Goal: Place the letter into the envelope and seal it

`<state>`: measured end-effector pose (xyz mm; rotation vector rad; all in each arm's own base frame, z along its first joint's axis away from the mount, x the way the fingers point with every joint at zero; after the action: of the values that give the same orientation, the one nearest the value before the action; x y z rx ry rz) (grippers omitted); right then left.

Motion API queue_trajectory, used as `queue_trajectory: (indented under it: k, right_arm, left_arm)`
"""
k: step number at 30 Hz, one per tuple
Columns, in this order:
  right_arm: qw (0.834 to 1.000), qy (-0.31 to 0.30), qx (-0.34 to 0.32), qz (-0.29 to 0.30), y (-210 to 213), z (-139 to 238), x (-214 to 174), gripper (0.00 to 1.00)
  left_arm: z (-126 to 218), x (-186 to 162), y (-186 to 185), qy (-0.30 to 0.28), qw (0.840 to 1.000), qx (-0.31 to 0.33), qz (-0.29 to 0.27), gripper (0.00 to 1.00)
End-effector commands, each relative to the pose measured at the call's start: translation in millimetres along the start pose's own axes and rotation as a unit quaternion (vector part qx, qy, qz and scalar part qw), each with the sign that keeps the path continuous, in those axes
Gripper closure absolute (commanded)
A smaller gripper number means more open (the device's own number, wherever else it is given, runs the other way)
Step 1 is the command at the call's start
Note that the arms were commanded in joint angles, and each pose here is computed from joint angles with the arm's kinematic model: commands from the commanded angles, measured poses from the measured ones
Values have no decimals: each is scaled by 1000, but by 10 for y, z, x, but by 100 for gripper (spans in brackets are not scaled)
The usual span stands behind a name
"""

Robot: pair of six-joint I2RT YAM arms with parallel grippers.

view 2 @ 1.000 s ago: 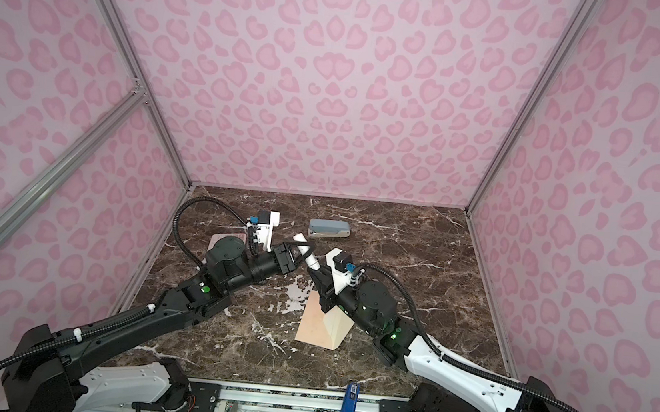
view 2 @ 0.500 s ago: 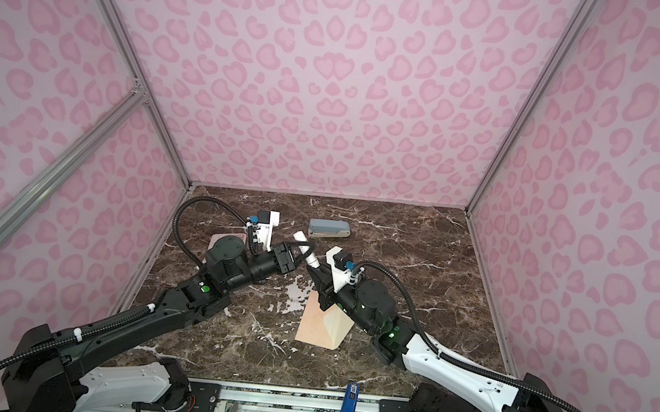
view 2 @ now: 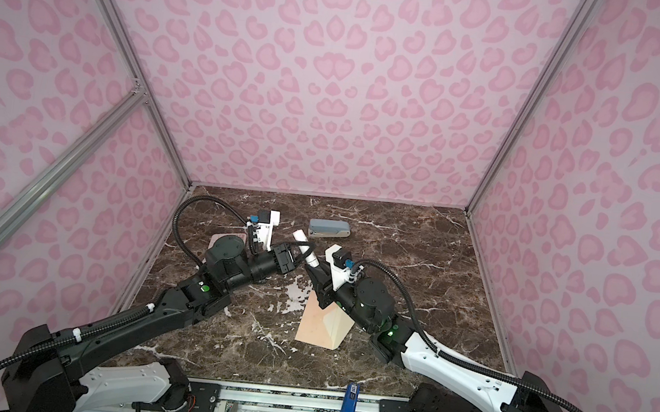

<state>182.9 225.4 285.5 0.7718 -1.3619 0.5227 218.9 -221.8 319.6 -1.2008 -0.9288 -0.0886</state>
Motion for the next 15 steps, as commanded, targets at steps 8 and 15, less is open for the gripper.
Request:
queue_trajectory:
  k: [8, 15]
  right_arm:
    - [998, 40, -38, 16, -94, 198, -191, 51]
    - [994, 74, -80, 15, -205, 442, -320, 49]
  left_arm:
    - [151, 62, 12, -17, 996, 69, -50, 91]
    - [244, -31, 140, 5, 990, 122, -76, 91]
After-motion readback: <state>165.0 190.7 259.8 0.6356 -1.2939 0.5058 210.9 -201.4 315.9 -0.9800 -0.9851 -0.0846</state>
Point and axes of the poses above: each gripper's point midway between its finger pads, its own z axis back along the fingers, its own y axis along the line the jaws close on, x = y × z, the point moved 10 cm from there along z, back along the fingers, and after that the axes turned 3 degrees about -z, right-handed, at the moved point
